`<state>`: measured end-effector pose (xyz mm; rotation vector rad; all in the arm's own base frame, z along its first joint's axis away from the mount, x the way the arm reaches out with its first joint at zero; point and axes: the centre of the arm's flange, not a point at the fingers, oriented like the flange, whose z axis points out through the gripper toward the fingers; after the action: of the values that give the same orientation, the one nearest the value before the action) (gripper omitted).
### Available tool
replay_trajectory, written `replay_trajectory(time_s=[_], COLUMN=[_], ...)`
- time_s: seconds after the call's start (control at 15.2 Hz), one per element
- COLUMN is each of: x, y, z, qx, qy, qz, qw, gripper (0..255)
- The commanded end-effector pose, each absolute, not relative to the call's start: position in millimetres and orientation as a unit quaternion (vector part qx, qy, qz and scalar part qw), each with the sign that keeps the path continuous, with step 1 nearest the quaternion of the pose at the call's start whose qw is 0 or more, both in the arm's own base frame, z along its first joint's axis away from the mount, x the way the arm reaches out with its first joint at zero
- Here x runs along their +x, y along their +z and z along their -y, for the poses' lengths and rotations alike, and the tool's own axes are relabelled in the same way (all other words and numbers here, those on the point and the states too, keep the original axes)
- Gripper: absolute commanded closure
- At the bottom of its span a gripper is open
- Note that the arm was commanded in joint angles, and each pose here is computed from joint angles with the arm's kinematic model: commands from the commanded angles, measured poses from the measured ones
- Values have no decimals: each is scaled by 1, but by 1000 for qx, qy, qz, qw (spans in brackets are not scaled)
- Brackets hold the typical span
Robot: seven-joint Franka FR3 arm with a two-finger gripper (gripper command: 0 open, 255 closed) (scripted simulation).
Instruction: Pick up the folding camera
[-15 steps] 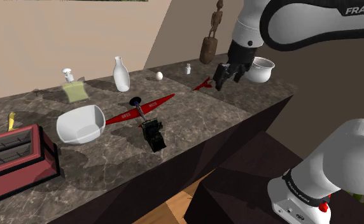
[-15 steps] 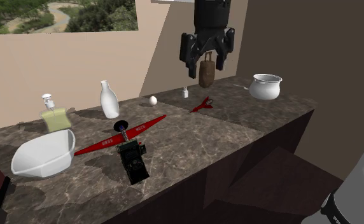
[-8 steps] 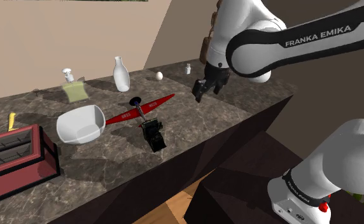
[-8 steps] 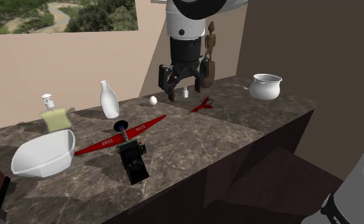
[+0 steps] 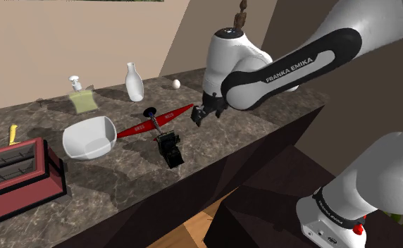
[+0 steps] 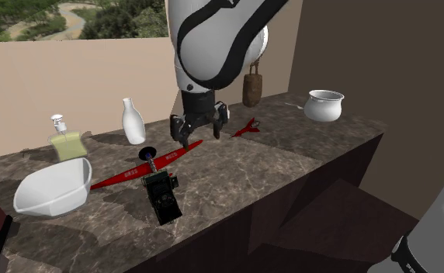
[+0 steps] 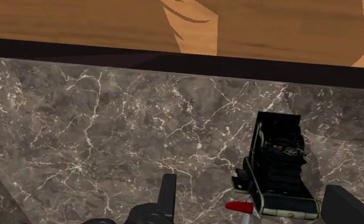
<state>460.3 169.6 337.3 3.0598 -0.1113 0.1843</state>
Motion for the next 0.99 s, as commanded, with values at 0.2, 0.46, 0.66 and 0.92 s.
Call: replay_trajectory(time_s=[0.2,0.46,0.66,0.92], x=[490,515,534,560], y=[286,246,215,175], z=[-197,-218,-234,-255], qx=[997,996,996,996], qy=[64,67,69,72], qz=[39,41,42,44], qw=[36,35,34,34], gripper=[0,0,0,0])
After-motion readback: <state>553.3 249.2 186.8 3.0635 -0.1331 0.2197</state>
